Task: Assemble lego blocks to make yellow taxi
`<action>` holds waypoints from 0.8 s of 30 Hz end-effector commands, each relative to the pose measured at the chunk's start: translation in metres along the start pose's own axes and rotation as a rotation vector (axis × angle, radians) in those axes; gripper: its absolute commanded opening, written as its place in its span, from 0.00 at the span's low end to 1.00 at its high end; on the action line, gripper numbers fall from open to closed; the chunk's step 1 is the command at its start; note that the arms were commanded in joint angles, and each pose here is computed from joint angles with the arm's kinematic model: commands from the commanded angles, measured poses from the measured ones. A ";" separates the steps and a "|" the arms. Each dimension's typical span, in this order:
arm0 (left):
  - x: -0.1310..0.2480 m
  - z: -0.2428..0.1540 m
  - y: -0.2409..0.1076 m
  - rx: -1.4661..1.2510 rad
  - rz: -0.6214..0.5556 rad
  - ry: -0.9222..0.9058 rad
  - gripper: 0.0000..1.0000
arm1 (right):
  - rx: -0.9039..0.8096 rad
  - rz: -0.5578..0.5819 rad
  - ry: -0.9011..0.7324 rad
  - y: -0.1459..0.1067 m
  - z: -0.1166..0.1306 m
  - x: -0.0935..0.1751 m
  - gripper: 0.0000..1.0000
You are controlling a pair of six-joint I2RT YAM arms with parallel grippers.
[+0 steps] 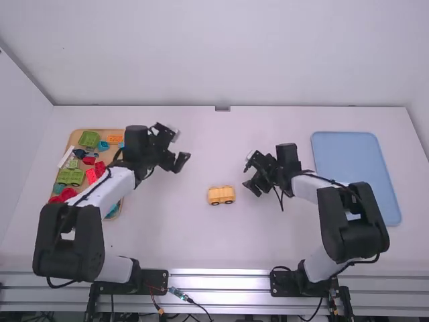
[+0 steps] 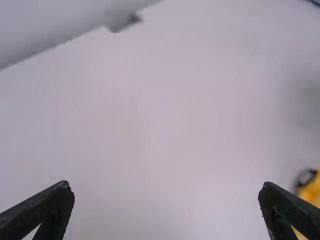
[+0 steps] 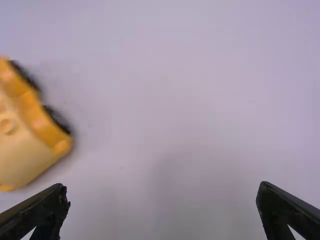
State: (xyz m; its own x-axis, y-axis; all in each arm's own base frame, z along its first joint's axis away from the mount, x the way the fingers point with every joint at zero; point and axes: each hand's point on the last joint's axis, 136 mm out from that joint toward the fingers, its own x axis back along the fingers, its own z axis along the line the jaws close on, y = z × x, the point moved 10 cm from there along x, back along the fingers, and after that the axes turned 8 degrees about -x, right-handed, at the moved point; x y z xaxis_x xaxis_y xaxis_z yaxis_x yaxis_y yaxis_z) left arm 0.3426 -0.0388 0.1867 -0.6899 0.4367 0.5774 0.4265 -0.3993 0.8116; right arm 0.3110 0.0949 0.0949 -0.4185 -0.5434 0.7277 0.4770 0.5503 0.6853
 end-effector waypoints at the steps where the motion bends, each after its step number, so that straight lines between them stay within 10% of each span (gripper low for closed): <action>1: 0.012 0.035 0.013 0.152 0.032 0.163 0.99 | -0.077 0.015 -0.130 0.006 -0.009 0.008 1.00; 11: 0.049 0.148 -0.001 0.561 0.280 0.546 0.99 | -0.060 -0.009 -0.170 0.012 -0.012 0.013 0.99; 24: 0.027 0.169 -0.010 0.727 0.281 0.493 0.99 | -0.055 -0.012 -0.172 0.013 -0.013 0.013 0.99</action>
State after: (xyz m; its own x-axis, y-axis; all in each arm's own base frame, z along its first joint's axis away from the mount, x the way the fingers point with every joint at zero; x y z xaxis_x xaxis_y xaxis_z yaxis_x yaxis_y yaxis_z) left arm 0.4172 0.1150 0.2099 -0.6009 -0.0555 0.7974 0.7836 0.1558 0.6014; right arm 0.3197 0.0867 0.1032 -0.5241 -0.4275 0.7366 0.5292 0.5142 0.6749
